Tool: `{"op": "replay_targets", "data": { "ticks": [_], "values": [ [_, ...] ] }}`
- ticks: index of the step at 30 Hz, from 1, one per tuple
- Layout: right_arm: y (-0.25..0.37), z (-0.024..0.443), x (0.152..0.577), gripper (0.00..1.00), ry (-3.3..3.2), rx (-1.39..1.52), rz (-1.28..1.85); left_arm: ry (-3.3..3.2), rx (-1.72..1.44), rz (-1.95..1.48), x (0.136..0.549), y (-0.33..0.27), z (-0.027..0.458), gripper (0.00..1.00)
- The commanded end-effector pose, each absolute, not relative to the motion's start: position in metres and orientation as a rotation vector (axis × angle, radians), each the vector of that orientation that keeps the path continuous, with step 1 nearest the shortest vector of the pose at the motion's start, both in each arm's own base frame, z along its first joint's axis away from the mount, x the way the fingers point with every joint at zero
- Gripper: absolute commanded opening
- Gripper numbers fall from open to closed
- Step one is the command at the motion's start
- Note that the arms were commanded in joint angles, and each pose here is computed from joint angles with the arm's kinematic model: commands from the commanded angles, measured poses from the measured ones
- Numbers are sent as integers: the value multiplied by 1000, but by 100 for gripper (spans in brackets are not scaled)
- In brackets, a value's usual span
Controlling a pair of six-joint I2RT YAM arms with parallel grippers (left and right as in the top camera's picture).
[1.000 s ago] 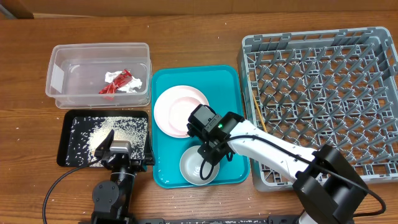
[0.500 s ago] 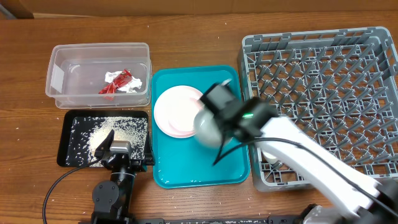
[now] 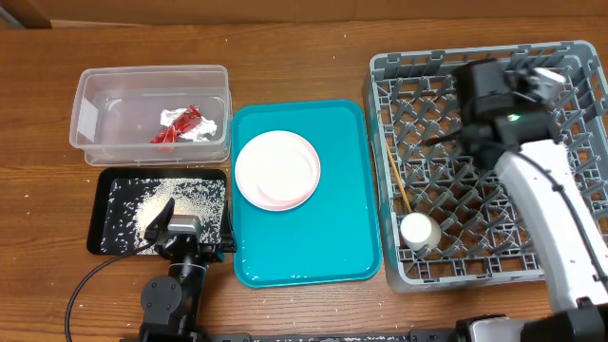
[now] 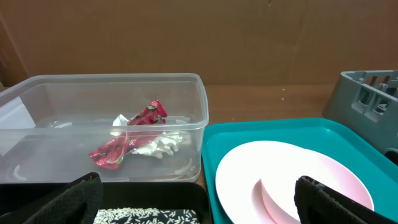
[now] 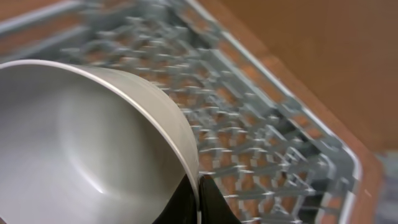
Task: Sort waste into correct bins and load items into the dishwasher
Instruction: 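Lift the white bowl and carry it over the dish rack, then lower the bowl upright into the rack slots and release it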
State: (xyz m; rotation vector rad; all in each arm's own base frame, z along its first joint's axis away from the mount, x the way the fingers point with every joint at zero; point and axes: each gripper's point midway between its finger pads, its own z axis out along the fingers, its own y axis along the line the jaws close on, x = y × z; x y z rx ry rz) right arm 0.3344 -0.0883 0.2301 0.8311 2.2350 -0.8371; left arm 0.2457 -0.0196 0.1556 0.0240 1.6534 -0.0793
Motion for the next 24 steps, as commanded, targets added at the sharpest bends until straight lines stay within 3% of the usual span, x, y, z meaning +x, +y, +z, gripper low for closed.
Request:
{"op": "replay_targets", "data": {
  "ticks": [1, 9, 17, 24],
  "values": [
    [-107, 214, 331, 4, 2212, 908, -920, 1646, 22, -48, 246, -15, 156, 100],
    [-102, 174, 336, 4, 2290, 828, -1037, 1646, 22, -48, 246, -15, 156, 100],
    [-77, 171, 346, 4, 2279, 681, -1106, 1646, 22, -48, 246, -15, 156, 100],
    [-63, 198, 348, 4, 2136, 531, -1262, 1646, 22, -48, 246, -15, 156, 100]
  ]
}}
